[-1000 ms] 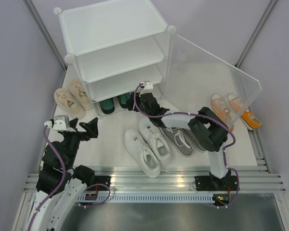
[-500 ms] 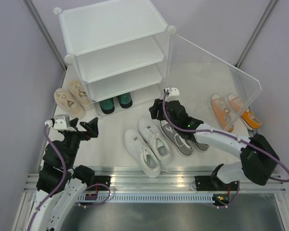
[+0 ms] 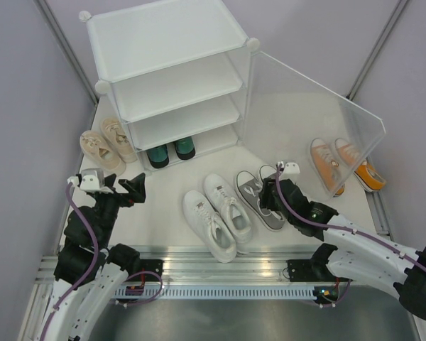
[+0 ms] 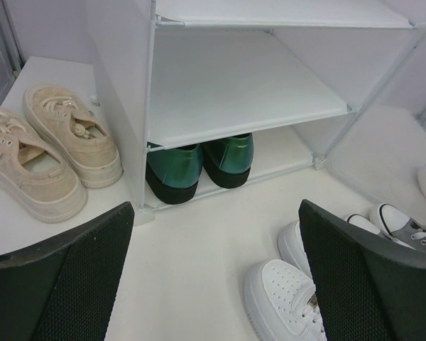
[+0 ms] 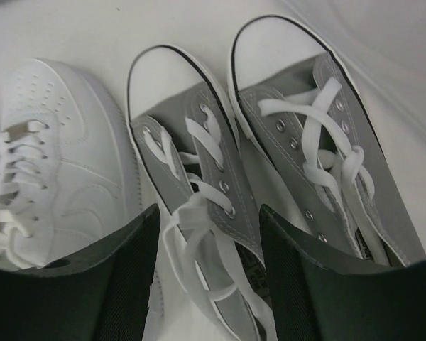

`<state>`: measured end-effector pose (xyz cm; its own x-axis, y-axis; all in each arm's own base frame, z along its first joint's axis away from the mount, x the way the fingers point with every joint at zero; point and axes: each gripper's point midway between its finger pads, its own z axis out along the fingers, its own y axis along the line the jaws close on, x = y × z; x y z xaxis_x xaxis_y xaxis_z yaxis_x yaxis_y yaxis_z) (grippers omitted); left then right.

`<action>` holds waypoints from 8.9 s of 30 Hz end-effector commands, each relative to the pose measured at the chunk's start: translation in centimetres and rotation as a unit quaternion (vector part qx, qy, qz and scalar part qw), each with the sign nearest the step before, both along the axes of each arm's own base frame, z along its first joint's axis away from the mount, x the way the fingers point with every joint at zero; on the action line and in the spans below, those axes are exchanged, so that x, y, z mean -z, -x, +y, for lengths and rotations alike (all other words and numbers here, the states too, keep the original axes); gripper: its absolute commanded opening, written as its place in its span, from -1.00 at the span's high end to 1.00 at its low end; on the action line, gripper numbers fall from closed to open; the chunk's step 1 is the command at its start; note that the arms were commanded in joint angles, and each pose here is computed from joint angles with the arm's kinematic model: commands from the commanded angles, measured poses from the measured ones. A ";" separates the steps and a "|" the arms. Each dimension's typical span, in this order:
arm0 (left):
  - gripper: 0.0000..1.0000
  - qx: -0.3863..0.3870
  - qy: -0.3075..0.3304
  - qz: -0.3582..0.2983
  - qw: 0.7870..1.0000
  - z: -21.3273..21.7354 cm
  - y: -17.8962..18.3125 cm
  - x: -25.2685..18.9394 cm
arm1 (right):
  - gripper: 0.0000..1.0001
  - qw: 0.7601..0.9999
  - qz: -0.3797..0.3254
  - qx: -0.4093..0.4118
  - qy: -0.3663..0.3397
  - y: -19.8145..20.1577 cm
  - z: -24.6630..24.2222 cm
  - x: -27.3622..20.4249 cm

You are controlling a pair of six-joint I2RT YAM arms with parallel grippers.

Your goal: Place and organize the shoes in the shoe cabinet

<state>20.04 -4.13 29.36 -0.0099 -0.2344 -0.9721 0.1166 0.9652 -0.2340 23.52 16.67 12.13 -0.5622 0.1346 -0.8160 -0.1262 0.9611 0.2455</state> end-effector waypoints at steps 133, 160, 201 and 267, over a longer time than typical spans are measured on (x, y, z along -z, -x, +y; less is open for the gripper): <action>-0.99 0.015 -0.025 0.003 1.000 -0.7 -0.6 0.3 | -0.35 0.988 -0.104 -0.108 -0.022 -21.0 14.9 -2.6; -0.99 0.014 -0.032 0.015 0.999 -0.8 -1.1 0.8 | -0.16 0.987 -0.049 -0.152 0.005 -17.1 14.5 4.9; -0.99 0.027 -0.036 0.023 0.999 -1.4 -1.4 1.2 | 0.09 0.980 -0.108 -0.165 0.026 -25.0 18.1 2.5; -0.99 0.032 -0.042 0.034 0.998 -1.7 -1.7 1.7 | 0.26 0.983 -0.117 -0.142 0.003 -26.2 21.3 5.6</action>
<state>21.56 -5.37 27.20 -0.1106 -0.1779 -0.9778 0.1307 0.9727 -0.1918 49.24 35.55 4.95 -0.4073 -0.0588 -0.9114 -0.3773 0.9196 0.1093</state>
